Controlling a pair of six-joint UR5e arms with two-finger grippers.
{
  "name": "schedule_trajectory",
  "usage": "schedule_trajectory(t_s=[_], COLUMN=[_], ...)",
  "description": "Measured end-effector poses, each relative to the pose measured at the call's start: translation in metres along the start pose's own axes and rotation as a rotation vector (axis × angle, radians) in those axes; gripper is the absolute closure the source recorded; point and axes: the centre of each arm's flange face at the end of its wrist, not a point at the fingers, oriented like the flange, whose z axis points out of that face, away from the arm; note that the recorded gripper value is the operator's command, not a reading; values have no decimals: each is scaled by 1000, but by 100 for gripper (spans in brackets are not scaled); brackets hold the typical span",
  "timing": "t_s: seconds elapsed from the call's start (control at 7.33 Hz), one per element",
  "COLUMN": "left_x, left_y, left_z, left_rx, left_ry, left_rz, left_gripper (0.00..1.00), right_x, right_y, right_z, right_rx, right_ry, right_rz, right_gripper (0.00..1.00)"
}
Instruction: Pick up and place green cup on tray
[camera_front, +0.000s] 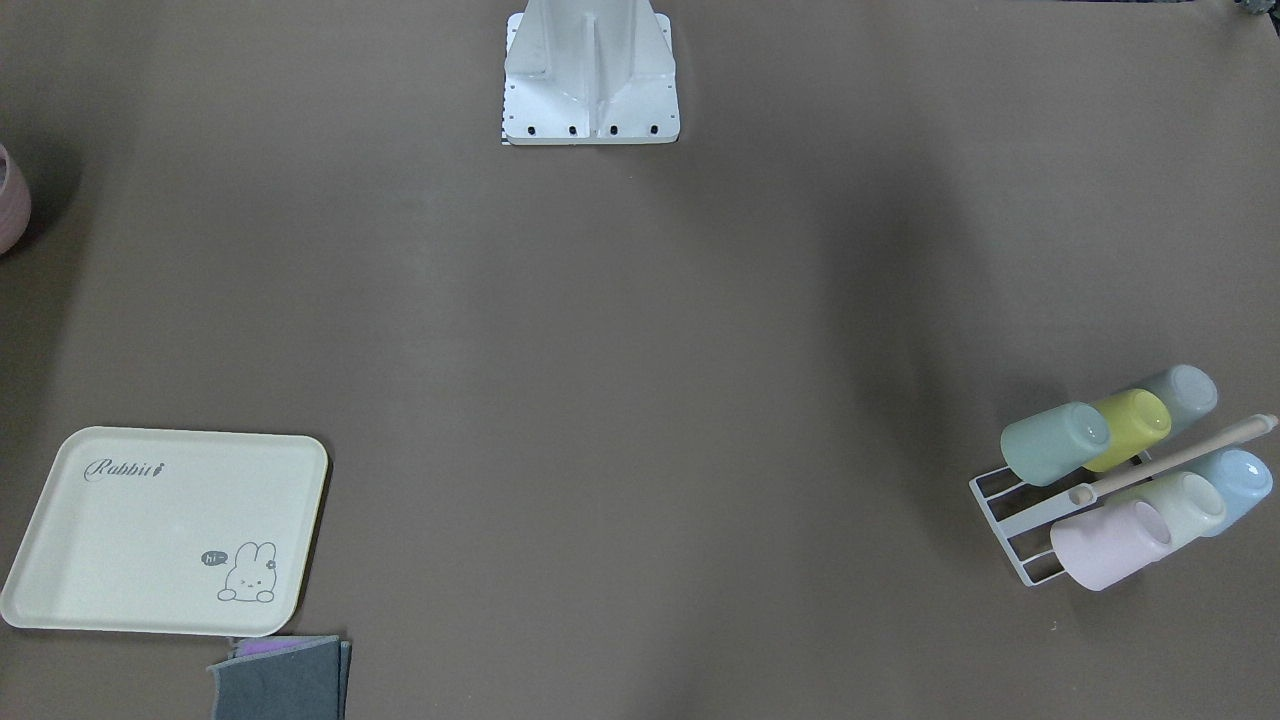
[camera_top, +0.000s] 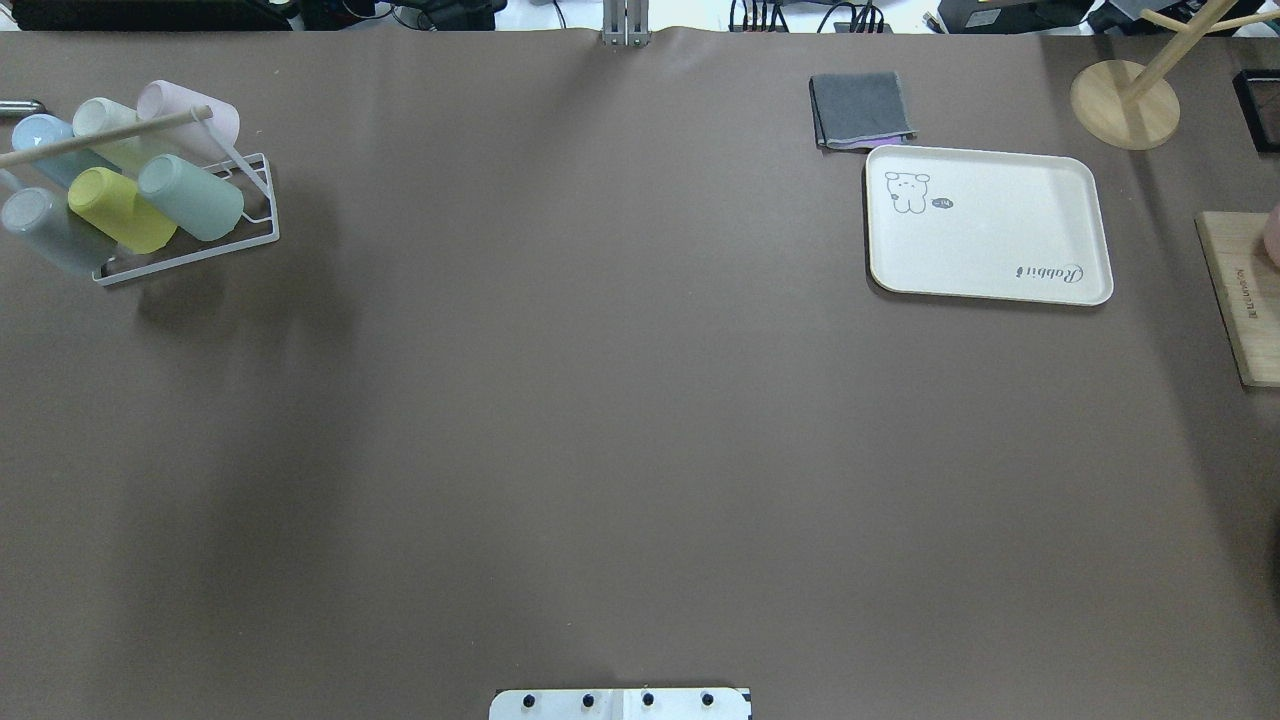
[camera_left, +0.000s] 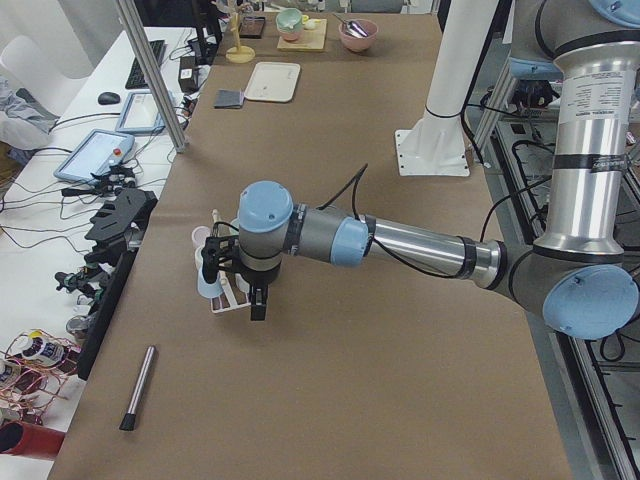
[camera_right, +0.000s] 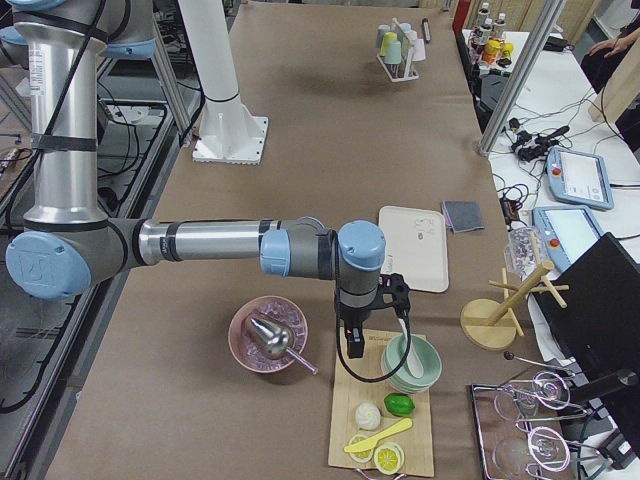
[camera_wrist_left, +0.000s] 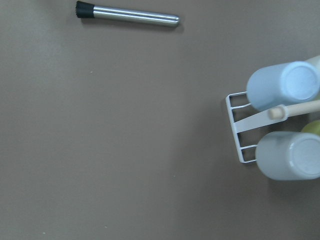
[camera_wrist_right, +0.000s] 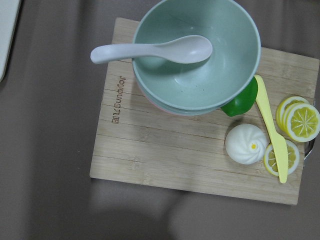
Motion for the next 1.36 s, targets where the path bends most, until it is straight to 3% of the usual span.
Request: schedule_trajectory(t_s=[0.27, 0.55, 0.82, 0.95, 1.09, 1.36], left_x=[80, 155, 202, 215, 228, 266], left_y=[-9, 4, 20, 24, 30, 55], left_z=[8, 26, 39, 43, 48, 62], left_rx=[-10, -19, -23, -29, -29, -11], left_ry=[29, 18, 10, 13, 9, -21], left_rz=[-36, -51, -54, -46, -21, 101], left_gripper=[1, 1, 1, 1, 1, 1], right_x=[-4, -19, -51, -70, -93, -124], right_y=[-2, -13, -32, -42, -54, -73], right_z=[-6, -19, -13, -7, 0, 37], right_rx=[12, 39, 26, 19, 32, 111], right_ry=[1, 5, 9, 4, -6, -41], right_rz=[-6, -39, -91, -64, -40, -46], right_gripper=[0, 0, 0, 0, 0, 2])
